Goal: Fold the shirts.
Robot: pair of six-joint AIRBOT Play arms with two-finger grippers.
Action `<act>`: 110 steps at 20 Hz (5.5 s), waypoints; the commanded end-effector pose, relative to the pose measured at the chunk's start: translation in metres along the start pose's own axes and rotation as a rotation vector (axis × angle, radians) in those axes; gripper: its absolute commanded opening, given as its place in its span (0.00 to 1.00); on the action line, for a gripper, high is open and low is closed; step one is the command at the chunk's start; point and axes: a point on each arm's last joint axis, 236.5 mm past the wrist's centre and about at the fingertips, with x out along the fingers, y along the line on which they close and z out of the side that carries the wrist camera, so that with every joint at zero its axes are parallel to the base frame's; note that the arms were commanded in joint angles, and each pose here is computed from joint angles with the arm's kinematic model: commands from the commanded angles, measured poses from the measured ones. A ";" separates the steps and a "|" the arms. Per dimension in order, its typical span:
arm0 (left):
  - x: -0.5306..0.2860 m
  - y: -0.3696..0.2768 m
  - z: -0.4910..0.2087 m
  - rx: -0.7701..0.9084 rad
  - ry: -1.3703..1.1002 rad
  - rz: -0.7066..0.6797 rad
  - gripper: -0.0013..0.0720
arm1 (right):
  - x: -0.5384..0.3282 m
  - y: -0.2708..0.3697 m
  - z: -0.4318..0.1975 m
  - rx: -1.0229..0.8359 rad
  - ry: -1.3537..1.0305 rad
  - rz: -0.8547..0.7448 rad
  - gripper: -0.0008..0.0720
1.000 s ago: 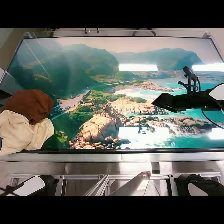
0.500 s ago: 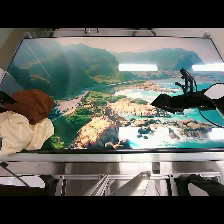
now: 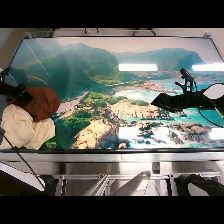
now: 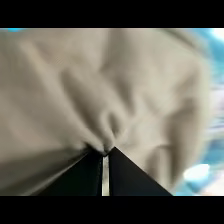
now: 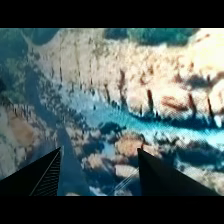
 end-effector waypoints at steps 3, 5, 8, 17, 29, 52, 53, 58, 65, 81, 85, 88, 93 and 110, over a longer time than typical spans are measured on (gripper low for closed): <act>-0.034 -0.195 0.031 0.240 -0.125 -0.400 0.05 | 0.000 0.000 0.000 0.000 -0.001 -0.001 0.73; -0.052 -0.262 0.020 0.363 -0.150 -0.482 0.05 | 0.000 -0.001 0.001 -0.007 -0.004 -0.002 0.50; -0.085 -0.359 -0.010 0.517 -0.190 -0.623 0.05 | 0.000 0.000 0.001 -0.027 -0.004 -0.002 0.41; -0.100 -0.448 -0.117 0.737 -0.087 -0.642 0.05 | -0.014 0.001 0.015 -0.041 -0.052 -0.001 0.04; 0.046 -0.282 -0.171 0.326 0.351 -0.324 0.99 | 0.018 -0.035 0.047 -0.068 -0.098 -0.069 0.90; 0.068 -0.368 -0.134 0.431 0.271 -0.547 0.02 | 0.007 0.058 0.054 -0.190 0.099 0.451 0.04; 0.037 -0.366 -0.123 0.452 0.218 -0.510 0.02 | -0.021 0.044 0.073 -0.193 0.030 0.385 0.04; -0.140 -0.378 -0.090 0.559 -0.210 -0.412 0.02 | -0.187 0.054 0.123 -0.196 -0.411 0.321 0.04; -0.243 -0.414 -0.159 0.743 -0.432 -0.401 0.05 | -0.281 0.175 0.058 -0.456 -0.611 0.430 0.04; 0.017 -0.281 -0.168 0.270 0.327 -0.368 0.99 | -0.059 0.036 0.045 -0.082 -0.150 0.302 0.94; 0.026 -0.270 -0.208 0.171 0.467 -0.376 0.99 | -0.069 -0.066 0.007 0.109 -0.038 0.122 0.93; 0.057 -0.287 -0.264 0.208 0.532 -0.343 0.99 | -0.038 -0.116 -0.034 0.275 -0.006 0.049 0.93; 0.123 -0.320 -0.315 0.323 0.546 -0.276 0.96 | 0.012 -0.132 -0.082 0.386 0.114 0.039 0.93; 0.182 -0.377 -0.293 0.398 0.610 -0.274 0.04 | 0.056 -0.101 -0.066 0.286 0.086 0.078 0.04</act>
